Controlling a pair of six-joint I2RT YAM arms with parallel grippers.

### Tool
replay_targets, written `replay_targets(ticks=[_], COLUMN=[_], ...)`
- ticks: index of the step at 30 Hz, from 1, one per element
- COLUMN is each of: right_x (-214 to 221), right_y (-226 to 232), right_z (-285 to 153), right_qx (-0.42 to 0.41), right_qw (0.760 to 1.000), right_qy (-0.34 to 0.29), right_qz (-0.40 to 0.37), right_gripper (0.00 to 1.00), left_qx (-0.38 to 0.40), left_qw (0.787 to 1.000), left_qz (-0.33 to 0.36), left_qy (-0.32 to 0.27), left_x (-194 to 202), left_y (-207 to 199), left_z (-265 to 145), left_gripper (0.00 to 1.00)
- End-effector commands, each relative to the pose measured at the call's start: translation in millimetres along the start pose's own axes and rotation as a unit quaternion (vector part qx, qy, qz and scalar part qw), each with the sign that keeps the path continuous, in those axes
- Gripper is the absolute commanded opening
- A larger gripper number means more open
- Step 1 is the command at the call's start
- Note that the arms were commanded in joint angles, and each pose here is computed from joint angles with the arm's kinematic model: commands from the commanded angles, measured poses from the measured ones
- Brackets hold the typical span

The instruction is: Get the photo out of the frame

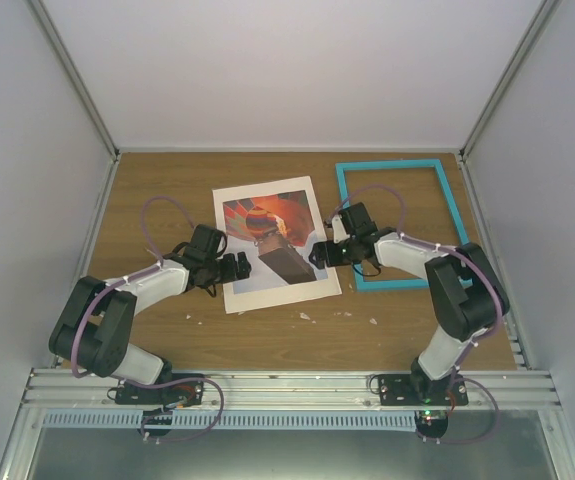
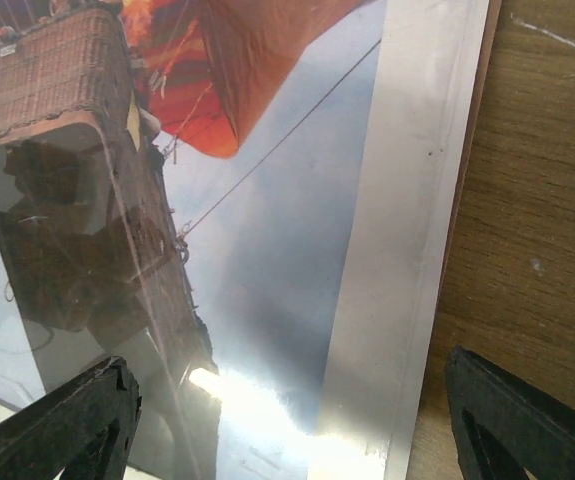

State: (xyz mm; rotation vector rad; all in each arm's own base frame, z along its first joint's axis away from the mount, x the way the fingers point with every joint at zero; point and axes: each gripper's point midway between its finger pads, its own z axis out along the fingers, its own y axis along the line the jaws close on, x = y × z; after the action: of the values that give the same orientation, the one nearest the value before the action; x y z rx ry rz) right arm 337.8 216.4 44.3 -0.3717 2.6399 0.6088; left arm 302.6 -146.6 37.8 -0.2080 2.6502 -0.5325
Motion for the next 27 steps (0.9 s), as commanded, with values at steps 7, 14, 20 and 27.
replay_targets(ticks=[7, 14, 20, 27], right_x=[-9, -16, -18, -20], right_y=[14, 20, 24, 31], right_z=[7, -5, -11, -13], right_qx=[-0.031, -0.038, -0.042, -0.061], right_qw=[0.999, 0.999, 0.999, 0.998], right_qy=[-0.007, -0.018, -0.022, -0.025], right_qz=[-0.007, -0.013, -0.015, -0.016], right_gripper=[0.84, 0.84, 0.84, 0.84], left_qx=[0.013, 0.015, 0.015, 0.016], left_qw=[1.000, 1.000, 1.000, 1.000], left_qz=[0.004, 0.004, 0.005, 0.004], left_qy=[-0.008, -0.007, -0.008, -0.008], left_x=[-4, -4, -4, -5], left_y=[-8, -9, -9, -11], left_z=[3, 4, 4, 4], left_gripper=[0.99, 0.99, 0.99, 0.99])
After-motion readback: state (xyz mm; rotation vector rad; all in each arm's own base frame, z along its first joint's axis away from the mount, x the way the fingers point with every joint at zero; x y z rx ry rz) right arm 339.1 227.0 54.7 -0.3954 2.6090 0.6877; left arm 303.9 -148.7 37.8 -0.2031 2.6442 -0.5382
